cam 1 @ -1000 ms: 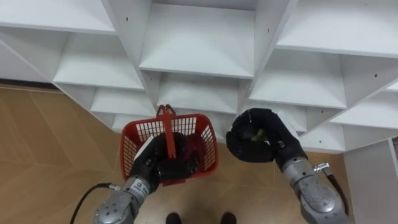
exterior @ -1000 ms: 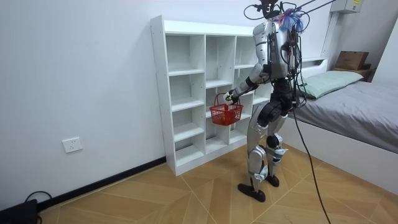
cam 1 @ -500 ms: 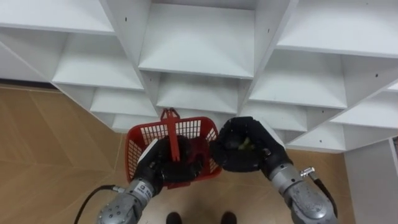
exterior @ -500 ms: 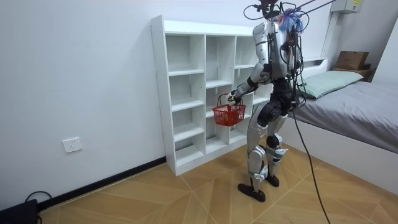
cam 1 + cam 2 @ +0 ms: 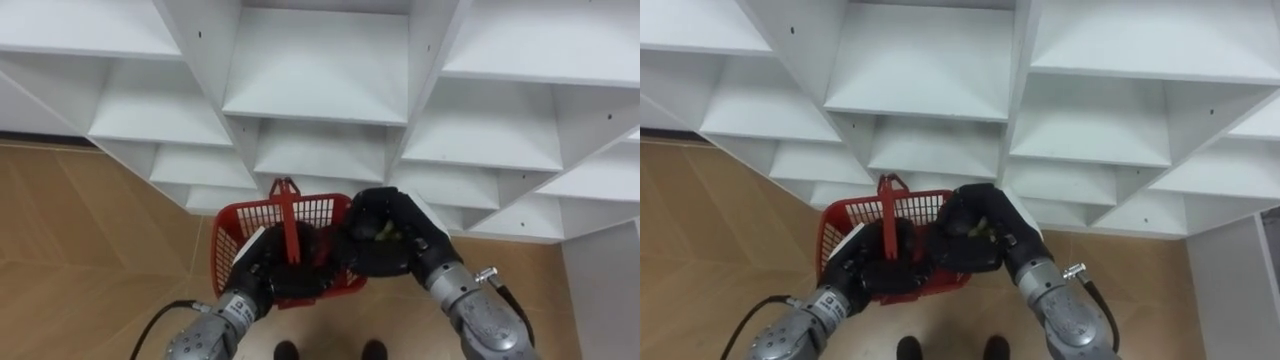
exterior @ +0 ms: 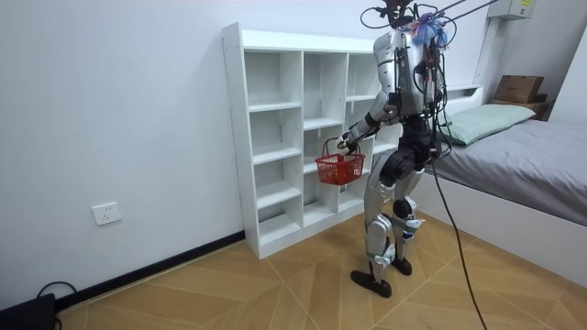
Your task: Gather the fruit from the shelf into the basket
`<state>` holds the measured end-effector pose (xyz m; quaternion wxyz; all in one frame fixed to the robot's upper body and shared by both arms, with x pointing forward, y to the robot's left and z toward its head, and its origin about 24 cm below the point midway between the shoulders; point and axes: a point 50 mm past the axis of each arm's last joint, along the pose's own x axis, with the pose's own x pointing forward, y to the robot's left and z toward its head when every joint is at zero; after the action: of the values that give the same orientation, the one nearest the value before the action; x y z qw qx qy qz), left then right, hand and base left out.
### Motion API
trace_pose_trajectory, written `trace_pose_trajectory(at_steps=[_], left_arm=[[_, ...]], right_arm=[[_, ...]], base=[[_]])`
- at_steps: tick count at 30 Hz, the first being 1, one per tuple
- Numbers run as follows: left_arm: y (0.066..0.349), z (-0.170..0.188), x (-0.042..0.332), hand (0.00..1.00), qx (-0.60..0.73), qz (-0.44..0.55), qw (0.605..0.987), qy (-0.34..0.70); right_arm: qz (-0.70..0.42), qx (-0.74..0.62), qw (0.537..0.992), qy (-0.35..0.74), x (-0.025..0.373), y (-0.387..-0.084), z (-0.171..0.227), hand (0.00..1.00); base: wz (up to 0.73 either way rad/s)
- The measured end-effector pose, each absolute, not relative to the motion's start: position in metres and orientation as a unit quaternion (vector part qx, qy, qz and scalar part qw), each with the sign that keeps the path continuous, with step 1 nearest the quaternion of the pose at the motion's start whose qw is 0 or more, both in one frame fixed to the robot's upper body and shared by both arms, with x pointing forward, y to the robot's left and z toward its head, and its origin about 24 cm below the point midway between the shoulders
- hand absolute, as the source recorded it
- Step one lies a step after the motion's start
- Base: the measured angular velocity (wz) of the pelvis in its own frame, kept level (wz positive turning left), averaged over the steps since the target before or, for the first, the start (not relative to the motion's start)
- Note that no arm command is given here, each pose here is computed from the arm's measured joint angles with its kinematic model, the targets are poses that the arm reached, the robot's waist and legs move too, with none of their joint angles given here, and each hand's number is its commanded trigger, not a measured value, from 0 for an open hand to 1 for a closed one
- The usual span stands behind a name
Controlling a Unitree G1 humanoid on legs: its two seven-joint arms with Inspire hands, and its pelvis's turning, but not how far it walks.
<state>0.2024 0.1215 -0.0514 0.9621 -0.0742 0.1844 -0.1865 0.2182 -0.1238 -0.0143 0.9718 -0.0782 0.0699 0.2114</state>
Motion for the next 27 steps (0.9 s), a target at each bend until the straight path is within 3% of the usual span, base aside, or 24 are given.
trace_pose_trajectory(at_steps=[5,21,22,23,24,25,27], left_arm=[[0.114,-0.050,0.203,1.00,-0.085,-0.193,0.961,0.181],[0.105,-0.046,0.203,1.00,-0.160,-0.195,0.953,0.167],[0.104,-0.046,0.203,1.00,-0.160,-0.196,0.953,0.167],[0.104,-0.046,0.203,1.00,-0.160,-0.196,0.953,0.166],[0.104,-0.046,0.204,1.00,-0.160,-0.196,0.953,0.166],[0.104,-0.046,0.203,1.00,-0.161,-0.198,0.953,0.166],[0.103,-0.046,0.203,1.00,-0.162,-0.200,0.952,0.166]], right_arm=[[0.236,-0.073,0.968,0.049,0.216,-0.110,-0.006,1.00],[0.203,-0.010,0.979,0.033,0.220,-0.112,0.005,1.00],[0.200,0.003,0.979,0.033,0.221,-0.112,0.006,0.94],[0.199,0.007,0.979,0.032,0.221,-0.112,0.006,0.60],[0.198,0.009,0.980,0.032,0.222,-0.112,0.007,0.40],[0.196,0.015,0.980,0.032,0.222,-0.112,0.007,0.06],[0.192,0.028,0.980,0.031,0.223,-0.112,0.008,0.00]], base=[[-0.01],[0.00],[0.00],[-0.03],[-0.04],[-0.04],[-0.05]])
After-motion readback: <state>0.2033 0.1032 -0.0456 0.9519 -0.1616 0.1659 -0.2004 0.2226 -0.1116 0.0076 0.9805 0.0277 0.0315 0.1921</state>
